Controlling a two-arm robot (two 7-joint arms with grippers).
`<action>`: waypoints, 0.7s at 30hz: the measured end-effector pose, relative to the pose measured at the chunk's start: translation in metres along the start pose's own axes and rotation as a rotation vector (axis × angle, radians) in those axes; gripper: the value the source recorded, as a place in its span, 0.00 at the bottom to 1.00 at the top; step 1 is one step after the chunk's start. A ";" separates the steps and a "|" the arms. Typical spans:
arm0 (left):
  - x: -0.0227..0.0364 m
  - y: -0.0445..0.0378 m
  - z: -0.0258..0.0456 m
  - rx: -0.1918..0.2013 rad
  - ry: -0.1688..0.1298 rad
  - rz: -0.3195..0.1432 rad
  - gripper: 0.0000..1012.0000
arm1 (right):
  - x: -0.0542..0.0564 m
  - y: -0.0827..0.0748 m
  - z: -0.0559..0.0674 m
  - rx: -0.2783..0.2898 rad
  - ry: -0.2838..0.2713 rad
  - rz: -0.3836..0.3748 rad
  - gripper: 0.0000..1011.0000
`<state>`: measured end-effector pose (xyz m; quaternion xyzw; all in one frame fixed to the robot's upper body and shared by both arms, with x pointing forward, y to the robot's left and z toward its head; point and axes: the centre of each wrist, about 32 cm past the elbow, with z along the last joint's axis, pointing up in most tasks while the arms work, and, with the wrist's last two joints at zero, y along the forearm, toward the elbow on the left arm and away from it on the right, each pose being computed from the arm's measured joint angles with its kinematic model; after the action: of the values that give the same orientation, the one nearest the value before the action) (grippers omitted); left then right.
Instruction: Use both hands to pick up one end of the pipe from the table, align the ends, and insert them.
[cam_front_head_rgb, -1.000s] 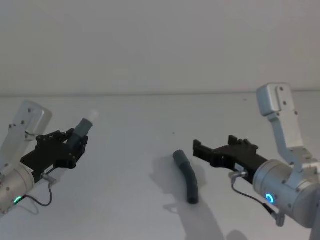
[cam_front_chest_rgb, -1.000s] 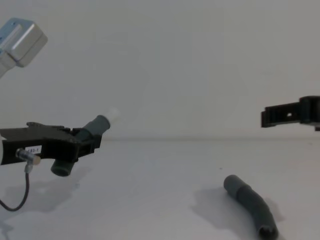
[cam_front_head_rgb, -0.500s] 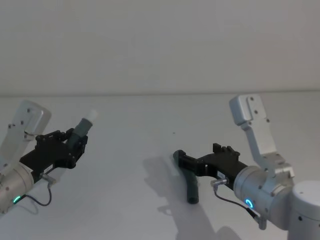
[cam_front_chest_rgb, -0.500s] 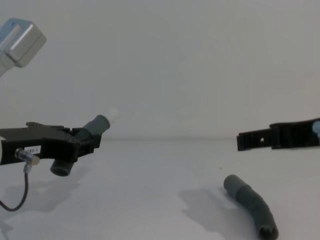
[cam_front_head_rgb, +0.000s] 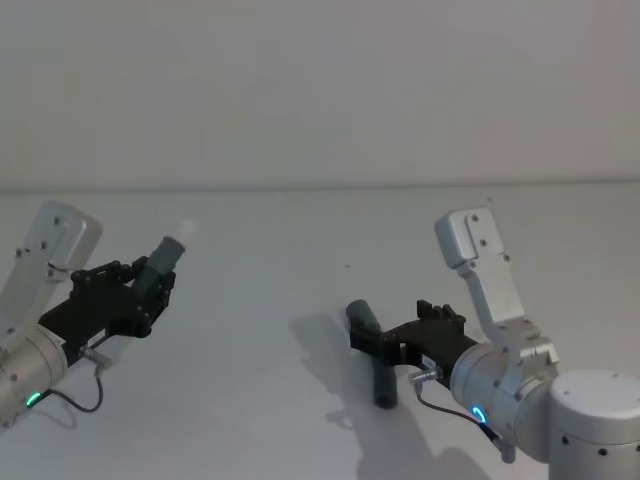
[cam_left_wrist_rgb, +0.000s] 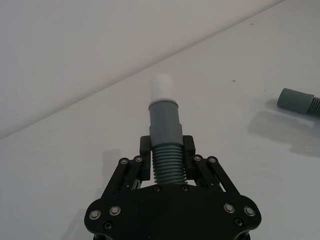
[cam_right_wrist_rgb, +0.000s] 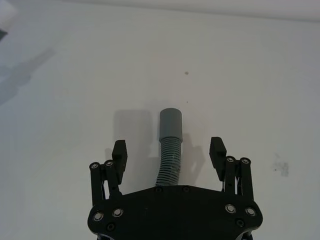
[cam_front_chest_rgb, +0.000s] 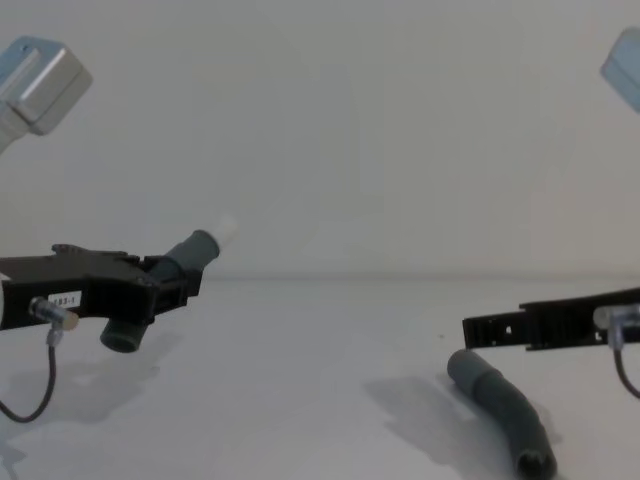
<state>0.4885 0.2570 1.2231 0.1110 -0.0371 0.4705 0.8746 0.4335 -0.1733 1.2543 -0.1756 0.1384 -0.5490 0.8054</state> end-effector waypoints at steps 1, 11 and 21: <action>0.0000 0.0000 0.0000 0.000 0.000 0.000 0.33 | 0.000 0.001 -0.001 -0.004 0.001 -0.001 0.99; 0.0000 0.0000 -0.0002 0.000 0.000 -0.001 0.33 | 0.001 0.014 -0.010 -0.042 0.032 -0.005 0.99; 0.0000 0.0000 -0.0001 0.000 0.000 -0.001 0.33 | 0.000 0.022 -0.015 -0.071 0.048 -0.020 0.99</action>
<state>0.4885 0.2571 1.2230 0.1110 -0.0371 0.4703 0.8747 0.4461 -0.1680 1.2314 -0.1921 0.1753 -0.5557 0.7897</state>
